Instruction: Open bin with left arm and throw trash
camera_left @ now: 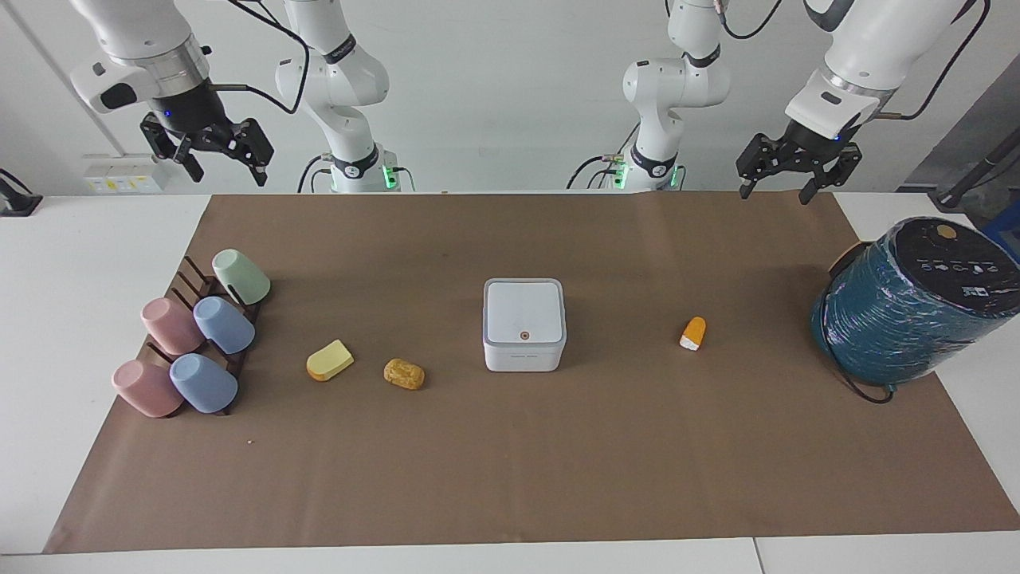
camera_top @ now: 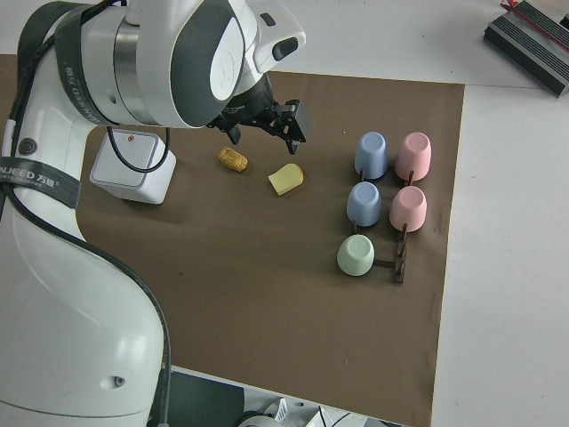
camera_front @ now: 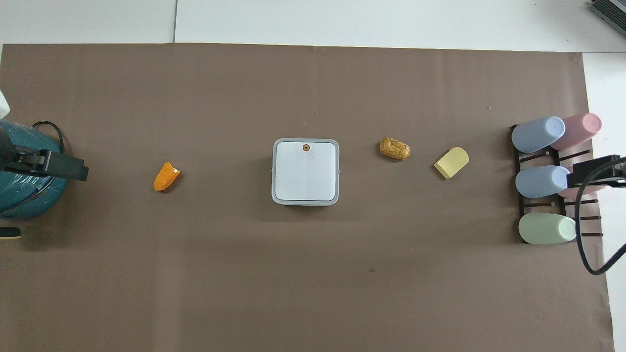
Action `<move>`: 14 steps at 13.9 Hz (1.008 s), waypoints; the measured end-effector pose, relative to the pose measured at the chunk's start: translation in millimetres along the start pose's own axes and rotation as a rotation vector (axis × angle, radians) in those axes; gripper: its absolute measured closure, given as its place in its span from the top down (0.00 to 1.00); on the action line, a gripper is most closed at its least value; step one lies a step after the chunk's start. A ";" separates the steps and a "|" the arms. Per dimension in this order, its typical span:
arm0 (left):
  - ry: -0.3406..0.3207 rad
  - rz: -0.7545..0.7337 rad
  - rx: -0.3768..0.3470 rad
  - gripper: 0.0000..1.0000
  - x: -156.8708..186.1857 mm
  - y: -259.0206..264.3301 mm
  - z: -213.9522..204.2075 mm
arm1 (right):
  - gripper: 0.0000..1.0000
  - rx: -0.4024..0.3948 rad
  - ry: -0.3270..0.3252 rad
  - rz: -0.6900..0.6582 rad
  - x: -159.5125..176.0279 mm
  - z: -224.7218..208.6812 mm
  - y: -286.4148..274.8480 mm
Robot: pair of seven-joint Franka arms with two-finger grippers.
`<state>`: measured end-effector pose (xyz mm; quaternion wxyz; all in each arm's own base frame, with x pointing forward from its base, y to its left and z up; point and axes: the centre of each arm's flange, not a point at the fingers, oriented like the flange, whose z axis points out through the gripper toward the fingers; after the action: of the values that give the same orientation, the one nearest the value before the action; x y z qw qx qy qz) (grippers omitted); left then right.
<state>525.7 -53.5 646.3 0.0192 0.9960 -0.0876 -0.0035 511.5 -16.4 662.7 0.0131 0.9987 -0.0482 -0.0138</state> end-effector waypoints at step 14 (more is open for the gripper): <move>-0.001 0.000 0.000 1.00 -0.6 0.1 -0.5 | 1.00 -0.001 -0.009 0.000 0.2 4.2 -0.1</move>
<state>525.1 -53.5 646.7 0.0192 0.9960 -0.0877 -0.0039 511.6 -16.4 658.5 0.0132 0.9986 -0.0481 -0.0181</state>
